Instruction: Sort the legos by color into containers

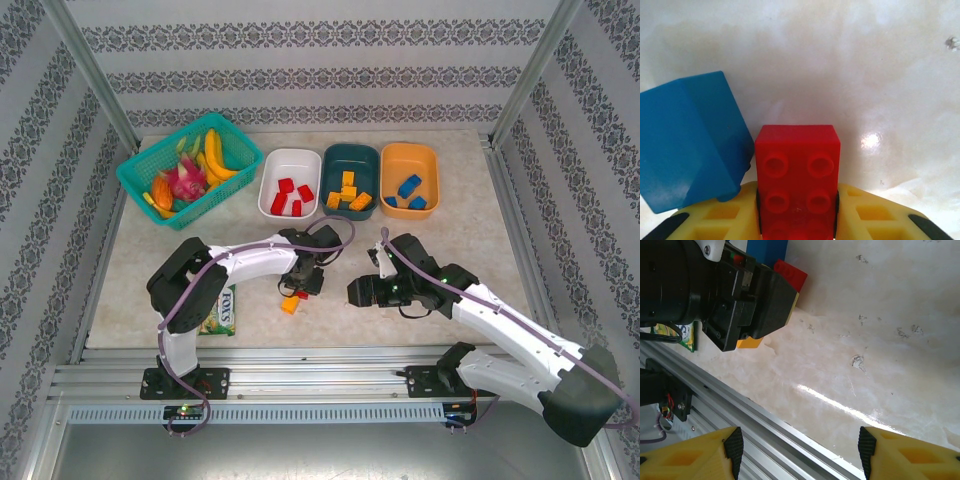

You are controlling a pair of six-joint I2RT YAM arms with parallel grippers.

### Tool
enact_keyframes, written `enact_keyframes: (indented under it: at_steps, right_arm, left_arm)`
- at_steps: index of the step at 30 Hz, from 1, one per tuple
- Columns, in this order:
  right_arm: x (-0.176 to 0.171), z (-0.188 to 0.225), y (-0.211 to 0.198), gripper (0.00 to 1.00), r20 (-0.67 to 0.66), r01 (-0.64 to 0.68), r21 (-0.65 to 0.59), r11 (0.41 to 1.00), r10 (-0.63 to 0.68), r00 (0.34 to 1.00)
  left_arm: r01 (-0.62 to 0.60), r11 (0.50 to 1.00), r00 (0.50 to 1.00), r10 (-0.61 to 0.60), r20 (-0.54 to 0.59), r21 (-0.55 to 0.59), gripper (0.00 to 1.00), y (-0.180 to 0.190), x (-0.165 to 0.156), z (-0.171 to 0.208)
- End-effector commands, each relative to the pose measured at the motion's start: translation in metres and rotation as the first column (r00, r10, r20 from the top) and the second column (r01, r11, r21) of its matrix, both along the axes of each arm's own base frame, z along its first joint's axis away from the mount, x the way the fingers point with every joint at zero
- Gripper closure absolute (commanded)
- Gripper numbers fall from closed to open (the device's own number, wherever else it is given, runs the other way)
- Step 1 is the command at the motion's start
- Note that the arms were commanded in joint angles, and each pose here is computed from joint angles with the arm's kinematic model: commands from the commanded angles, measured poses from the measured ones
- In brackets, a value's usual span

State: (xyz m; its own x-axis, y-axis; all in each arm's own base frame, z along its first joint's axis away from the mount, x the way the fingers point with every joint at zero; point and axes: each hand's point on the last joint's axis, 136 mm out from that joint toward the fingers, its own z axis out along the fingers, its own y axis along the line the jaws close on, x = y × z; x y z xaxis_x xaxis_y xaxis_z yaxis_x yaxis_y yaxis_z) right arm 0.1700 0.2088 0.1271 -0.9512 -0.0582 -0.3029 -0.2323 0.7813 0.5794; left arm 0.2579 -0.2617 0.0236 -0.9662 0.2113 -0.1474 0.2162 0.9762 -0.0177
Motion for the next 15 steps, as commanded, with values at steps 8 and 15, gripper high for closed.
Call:
enact_keyframes:
  at_steps: [8,15]
  right_arm:
    - [0.027,0.065,-0.007,0.36,0.137,0.12,0.097,0.988,-0.133,0.982]
    - [0.077,0.121,0.001,0.33,0.152,0.231,0.268,0.935,-0.278,0.949]
  left_arm:
    - [-0.013,0.995,0.991,0.026,0.128,-0.101,0.65,-0.014,0.029,0.103]
    - [-0.123,0.947,0.965,0.184,0.186,-0.298,0.65,0.002,0.093,0.165]
